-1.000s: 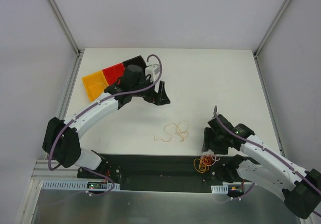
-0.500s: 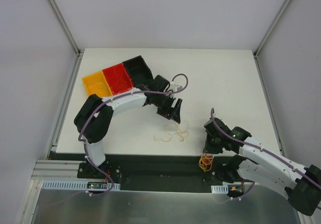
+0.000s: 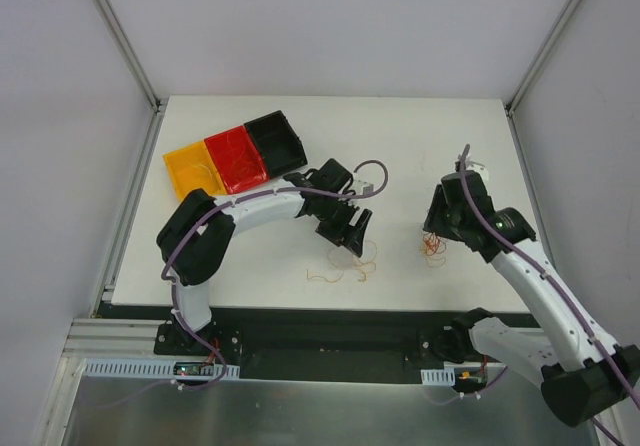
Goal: Untangle the cables
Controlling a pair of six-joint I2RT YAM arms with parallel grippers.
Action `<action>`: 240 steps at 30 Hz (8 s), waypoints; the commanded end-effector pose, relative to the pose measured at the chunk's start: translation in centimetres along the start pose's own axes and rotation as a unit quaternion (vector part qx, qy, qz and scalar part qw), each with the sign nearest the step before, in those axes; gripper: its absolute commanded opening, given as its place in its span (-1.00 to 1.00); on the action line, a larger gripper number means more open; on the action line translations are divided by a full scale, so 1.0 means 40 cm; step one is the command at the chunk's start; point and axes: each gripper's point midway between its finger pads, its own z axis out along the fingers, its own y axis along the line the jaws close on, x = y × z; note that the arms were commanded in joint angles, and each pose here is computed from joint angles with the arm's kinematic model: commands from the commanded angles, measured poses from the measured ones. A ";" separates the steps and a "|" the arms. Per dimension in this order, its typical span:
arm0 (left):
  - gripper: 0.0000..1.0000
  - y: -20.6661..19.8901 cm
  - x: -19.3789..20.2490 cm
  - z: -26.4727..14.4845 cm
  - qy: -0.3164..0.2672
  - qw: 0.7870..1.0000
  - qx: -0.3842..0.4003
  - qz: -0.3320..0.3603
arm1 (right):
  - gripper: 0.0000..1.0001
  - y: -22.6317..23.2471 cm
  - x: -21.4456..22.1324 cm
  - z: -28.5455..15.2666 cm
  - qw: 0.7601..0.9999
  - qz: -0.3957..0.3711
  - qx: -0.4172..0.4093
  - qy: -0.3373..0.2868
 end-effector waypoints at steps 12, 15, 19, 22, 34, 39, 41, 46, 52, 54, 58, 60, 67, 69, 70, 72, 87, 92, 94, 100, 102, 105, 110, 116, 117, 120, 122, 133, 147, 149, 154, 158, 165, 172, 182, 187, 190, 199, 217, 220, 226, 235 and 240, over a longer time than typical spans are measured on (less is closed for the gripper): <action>0.69 0.020 0.021 -0.007 -0.025 0.967 -0.229 0.108 | 0.40 0.110 -0.281 0.104 0.972 0.124 -0.065 -0.191; 0.76 0.016 0.011 -0.045 -0.053 0.962 -0.246 0.107 | 0.42 0.072 -0.338 0.122 0.957 0.153 -0.043 -0.242; 0.90 0.007 0.006 -0.096 -0.088 0.959 -0.253 0.092 | 0.45 0.019 -0.316 0.184 0.956 0.108 -0.034 -0.270; 0.95 0.014 0.030 -0.097 -0.101 0.961 -0.255 0.047 | 0.46 -0.039 -0.276 0.221 0.960 0.121 -0.029 -0.249; 0.89 -0.041 0.063 0.025 -0.112 0.968 -0.217 -0.058 | 0.46 -0.072 -0.287 0.255 0.951 0.140 -0.089 -0.261; 0.95 -0.035 0.072 0.027 -0.131 0.957 -0.220 -0.137 | 0.46 -0.086 -0.287 0.251 0.946 0.158 -0.096 -0.266; 0.95 -0.028 0.081 0.026 -0.144 0.946 -0.222 -0.186 | 0.46 -0.092 -0.288 0.247 0.944 0.161 -0.096 -0.270; 0.82 -0.013 0.089 0.026 -0.169 0.920 -0.227 -0.273 | 0.46 -0.093 -0.282 0.249 0.943 0.167 -0.100 -0.270; 0.68 -0.013 0.054 0.021 -0.200 0.906 -0.231 -0.293 | 0.45 -0.088 -0.279 0.262 0.943 0.170 -0.106 -0.265; 0.67 -0.010 0.050 0.030 -0.197 0.907 -0.234 -0.289 | 0.45 -0.088 -0.281 0.262 0.943 0.171 -0.106 -0.266; 0.46 0.003 0.045 0.064 -0.179 0.914 -0.245 -0.269 | 0.45 -0.071 -0.274 0.261 0.943 0.170 -0.125 -0.258; 0.28 0.001 0.034 0.066 -0.179 0.919 -0.251 -0.244 | 0.45 -0.070 -0.272 0.265 0.943 0.170 -0.126 -0.256; 0.53 -0.020 0.032 -0.035 -0.210 0.921 -0.254 -0.208 | 0.45 -0.080 -0.275 0.275 0.944 0.176 -0.124 -0.251; 0.76 -0.020 0.071 -0.063 -0.210 0.915 -0.246 -0.242 | 0.45 -0.078 -0.275 0.276 0.944 0.177 -0.127 -0.250; 0.82 -0.030 0.086 -0.081 -0.212 0.913 -0.233 -0.261 | 0.45 -0.076 -0.276 0.276 0.944 0.176 -0.129 -0.249; 0.91 -0.038 0.123 -0.093 -0.205 0.908 -0.214 -0.298 | 0.45 -0.074 -0.275 0.278 0.944 0.176 -0.131 -0.247; 0.97 -0.061 0.131 0.008 -0.137 0.864 -0.184 -0.448 | 0.44 -0.076 -0.273 0.275 0.942 0.178 -0.134 -0.252; 0.89 -0.034 0.088 0.045 -0.139 0.862 -0.199 -0.445 | 0.44 -0.078 -0.274 0.278 0.942 0.178 -0.134 -0.251; 0.78 -0.023 0.077 0.059 -0.137 0.857 -0.203 -0.453 | 0.44 -0.079 -0.273 0.280 0.942 0.180 -0.134 -0.249; 0.36 0.001 0.082 0.084 -0.132 0.841 -0.217 -0.477 | 0.44 -0.080 -0.272 0.286 0.942 0.184 -0.136 -0.246; 0.20 0.008 0.083 0.088 -0.133 0.838 -0.225 -0.478 | 0.44 -0.080 -0.273 0.286 0.942 0.185 -0.137 -0.245; 0.05 0.015 0.079 0.096 -0.133 0.839 -0.232 -0.474 | 0.44 -0.082 -0.272 0.289 0.942 0.188 -0.137 -0.243; -0.66 0.032 0.075 0.091 -0.144 0.842 -0.246 -0.458 | 0.44 -0.082 -0.272 0.291 0.942 0.188 -0.138 -0.242; -1.00 0.028 0.011 0.004 -0.195 0.873 -0.252 -0.369 | 0.43 -0.083 -0.271 0.293 0.942 0.190 -0.137 -0.241; -1.00 0.028 -0.001 -0.013 -0.198 0.881 -0.251 -0.348 | 0.43 -0.083 -0.271 0.292 0.942 0.188 -0.137 -0.241; -1.00 0.039 -0.043 -0.080 -0.192 0.910 -0.239 -0.278 | 0.43 -0.082 -0.271 0.295 0.942 0.189 -0.138 -0.239; -1.00 0.052 -0.074 -0.138 -0.194 0.924 -0.226 -0.238 | 0.43 -0.083 -0.271 0.297 0.943 0.189 -0.137 -0.239; -1.00 0.219 -0.311 -0.490 -0.297 0.918 -0.257 -0.060 | 0.43 -0.078 -0.271 0.313 0.944 0.192 -0.142 -0.228; -1.00 0.428 -0.543 -0.580 -0.334 0.931 -0.146 -0.027 | 0.43 -0.075 -0.276 0.331 0.946 0.193 -0.145 -0.217; -1.00 0.449 -0.556 -0.570 -0.332 0.938 -0.096 -0.033 | 0.43 -0.073 -0.277 0.331 0.946 0.193 -0.148 -0.216; -1.00 0.526 -0.555 -0.533 -0.323 0.942 -0.014 -0.088 | 0.43 -0.073 -0.276 0.338 0.946 0.195 -0.148 -0.212; -1.00 0.610 -0.510 -0.525 -0.322 0.937 -0.040 -0.132 | 0.43 -0.072 -0.273 0.342 0.946 0.196 -0.150 -0.209; -1.00 0.725 -0.419 -0.505 -0.306 0.927 -0.096 -0.194 | 0.42 -0.068 -0.274 0.344 0.945 0.199 -0.156 -0.207; -1.00 0.794 -0.397 -0.505 -0.301 0.912 -0.163 -0.226 | 0.42 -0.066 -0.271 0.351 0.946 0.200 -0.158 -0.202; -0.55 0.812 -0.435 -0.566 -0.327 0.884 -0.244 -0.229 | 0.41 -0.058 -0.271 0.357 0.946 0.201 -0.165 -0.196; -0.26 0.763 -0.471 -0.601 -0.347 0.878 -0.250 -0.215 | 0.40 -0.056 -0.270 0.360 0.946 0.200 -0.167 -0.193; -0.09 0.722 -0.481 -0.630 -0.359 0.876 -0.248 -0.205 | 0.40 -0.056 -0.270 0.358 0.946 0.200 -0.167 -0.194; 0.15 0.471 -0.438 -0.710 -0.391 0.887 -0.171 -0.177 | 0.37 -0.072 -0.249 0.352 0.954 0.197 -0.141 -0.175; 0.31 -0.070 -0.236 -0.451 -0.267 0.962 0.036 0.040 | 0.33 -0.158 0.128 0.258 0.975 0.223 -0.026 0.002; 0.30 -0.112 -0.221 -0.429 -0.249 0.965 0.064 0.049 | 0.27 -0.112 0.137 0.246 0.973 0.217 -0.074 0.017; 0.28 -0.132 -0.211 -0.404 -0.229 0.968 0.095 0.040 | 0.06 -0.019 0.173 0.268 0.978 0.159 -0.112 0.073; 0.13 -0.120 -0.196 -0.322 -0.174 0.976 0.127 0.018 | -0.54 0.225 0.221 0.225 0.968 0.066 -0.209 0.120; -0.02 -0.115 -0.183 -0.260 -0.131 0.979 0.153 -0.010 | -0.73 0.270 0.252 0.184 0.959 0.050 -0.245 0.131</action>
